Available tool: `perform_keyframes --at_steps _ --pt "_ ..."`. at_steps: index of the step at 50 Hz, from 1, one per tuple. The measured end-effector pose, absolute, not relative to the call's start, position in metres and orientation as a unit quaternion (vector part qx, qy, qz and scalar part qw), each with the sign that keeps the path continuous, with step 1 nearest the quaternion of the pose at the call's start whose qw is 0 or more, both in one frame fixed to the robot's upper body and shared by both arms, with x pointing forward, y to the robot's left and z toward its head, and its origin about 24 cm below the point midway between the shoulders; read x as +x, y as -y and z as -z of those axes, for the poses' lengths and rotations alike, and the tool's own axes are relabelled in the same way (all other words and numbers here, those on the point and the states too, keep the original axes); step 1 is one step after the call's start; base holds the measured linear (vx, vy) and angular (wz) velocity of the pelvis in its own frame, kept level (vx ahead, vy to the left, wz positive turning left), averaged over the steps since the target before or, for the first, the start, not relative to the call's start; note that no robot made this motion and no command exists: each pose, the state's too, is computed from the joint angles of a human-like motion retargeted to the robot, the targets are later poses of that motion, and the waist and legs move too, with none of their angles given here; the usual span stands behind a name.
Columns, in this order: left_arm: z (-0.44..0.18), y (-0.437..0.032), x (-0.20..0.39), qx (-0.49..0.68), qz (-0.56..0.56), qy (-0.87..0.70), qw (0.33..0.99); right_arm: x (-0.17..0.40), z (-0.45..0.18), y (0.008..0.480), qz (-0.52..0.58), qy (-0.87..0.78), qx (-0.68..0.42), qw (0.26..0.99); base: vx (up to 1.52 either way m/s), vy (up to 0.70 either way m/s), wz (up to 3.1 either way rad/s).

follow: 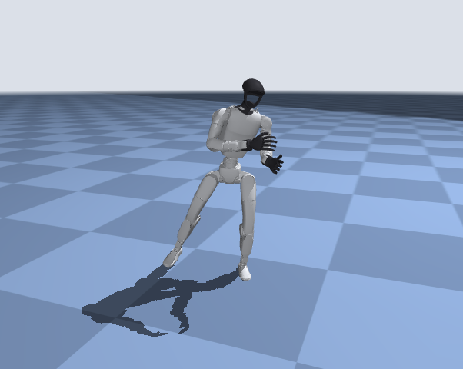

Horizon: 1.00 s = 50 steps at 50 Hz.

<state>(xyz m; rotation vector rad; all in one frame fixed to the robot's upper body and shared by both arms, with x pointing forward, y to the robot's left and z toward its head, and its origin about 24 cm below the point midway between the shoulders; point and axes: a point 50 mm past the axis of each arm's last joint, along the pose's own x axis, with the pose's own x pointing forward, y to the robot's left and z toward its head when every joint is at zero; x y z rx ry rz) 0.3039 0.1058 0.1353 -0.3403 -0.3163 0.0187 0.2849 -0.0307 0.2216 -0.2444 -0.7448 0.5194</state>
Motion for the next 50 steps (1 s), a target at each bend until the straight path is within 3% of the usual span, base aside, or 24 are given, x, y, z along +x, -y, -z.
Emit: perform_keyframes --at_steps 4,8,14,19,21,24,29,33,42,50 --pt "-0.211 -0.176 0.295 -0.127 -0.034 0.314 0.94 0.241 -0.288 -0.032 -0.361 0.481 -0.094 0.793 0.24 0.63 0.46" --pt "-0.312 -0.212 0.256 0.025 -0.047 0.511 0.858 0.163 -0.368 -0.071 -0.412 0.642 -0.116 0.637 0.29 0.45 1.32" --pt "-0.446 -0.188 0.171 0.232 -0.058 0.736 0.634 0.035 -0.452 -0.096 -0.372 0.818 -0.135 0.418 0.25 0.67 0.86" --pt "-0.487 -0.153 0.137 0.26 -0.074 0.814 0.514 0.01 -0.474 -0.081 -0.279 0.88 -0.188 0.336 0.23 0.6 1.34" --pt "-0.479 -0.149 0.146 0.238 -0.079 0.816 0.52 0.021 -0.472 -0.068 -0.22 0.896 -0.213 0.321 0.21 0.45 1.71" --pt "-0.428 -0.159 0.18 0.188 -0.086 0.774 0.598 0.057 -0.443 -0.056 -0.186 0.891 -0.244 0.336 0.2 0.33 1.6" --pt "-0.338 -0.176 0.211 0.105 -0.046 0.64 0.759 0.096 -0.388 -0.067 -0.26 0.841 -0.272 0.389 0.17 0.18 1.77" --pt "-0.297 -0.188 0.21 0.032 -0.027 0.562 0.826 0.102 -0.365 -0.079 -0.297 0.823 -0.287 0.389 0.09 0.06 1.84" --pt "-0.249 -0.248 0.191 0.051 -0.118 0.456 0.881 0.117 -0.347 -0.114 -0.325 0.783 -0.257 0.464 0.03 -0.09 0.84" --pt "-0.234 -0.284 0.158 0.138 -0.201 0.417 0.876 0.116 -0.328 -0.129 -0.368 0.73 -0.174 0.548 -0.19 0.07 -0.18"
